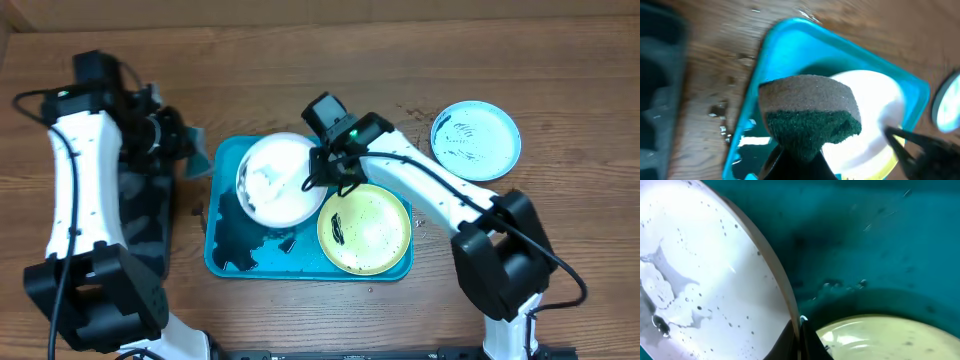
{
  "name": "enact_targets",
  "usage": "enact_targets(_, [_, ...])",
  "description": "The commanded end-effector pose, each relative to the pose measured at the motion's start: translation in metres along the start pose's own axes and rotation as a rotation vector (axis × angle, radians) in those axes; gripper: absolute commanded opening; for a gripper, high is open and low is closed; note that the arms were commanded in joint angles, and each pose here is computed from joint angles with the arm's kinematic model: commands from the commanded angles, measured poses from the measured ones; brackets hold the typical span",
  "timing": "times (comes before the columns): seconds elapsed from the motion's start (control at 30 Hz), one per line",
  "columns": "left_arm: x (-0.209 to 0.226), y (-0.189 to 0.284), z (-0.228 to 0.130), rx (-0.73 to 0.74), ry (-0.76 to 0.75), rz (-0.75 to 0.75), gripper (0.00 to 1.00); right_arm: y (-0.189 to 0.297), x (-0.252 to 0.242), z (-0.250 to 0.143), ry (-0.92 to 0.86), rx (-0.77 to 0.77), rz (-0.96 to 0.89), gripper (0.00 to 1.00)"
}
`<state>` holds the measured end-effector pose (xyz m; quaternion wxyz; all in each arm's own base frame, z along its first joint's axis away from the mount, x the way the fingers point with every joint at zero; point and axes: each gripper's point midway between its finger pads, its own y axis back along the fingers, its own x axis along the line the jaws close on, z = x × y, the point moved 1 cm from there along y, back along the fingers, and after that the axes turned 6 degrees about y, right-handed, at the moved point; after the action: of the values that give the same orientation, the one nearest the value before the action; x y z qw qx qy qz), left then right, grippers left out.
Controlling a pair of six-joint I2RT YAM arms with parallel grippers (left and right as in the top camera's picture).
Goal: Clean dirty plates on tray and stack at the side
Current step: 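Scrub the white plate again with the left sponge, circling its surface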
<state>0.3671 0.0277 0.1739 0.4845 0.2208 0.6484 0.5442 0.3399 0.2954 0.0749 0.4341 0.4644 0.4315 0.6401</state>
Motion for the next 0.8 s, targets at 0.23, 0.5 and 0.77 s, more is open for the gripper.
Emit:
enact_targets(0.23, [-0.043, -0.024, -0.030, 0.031, -0.160, 0.101, 0.04, -0.042, 0.002, -0.020, -0.024, 0.096, 0.028, 0.04])
enact_targets(0.5, [-0.034, -0.071, -0.053, 0.172, -0.164, 0.165, 0.04, -0.050, 0.000, -0.021, -0.025, 0.107, 0.025, 0.04])
enact_targets(0.77, [-0.007, -0.105, -0.074, 0.321, -0.124, 0.235, 0.04, -0.051, 0.003, -0.016, -0.022, 0.088, 0.036, 0.04])
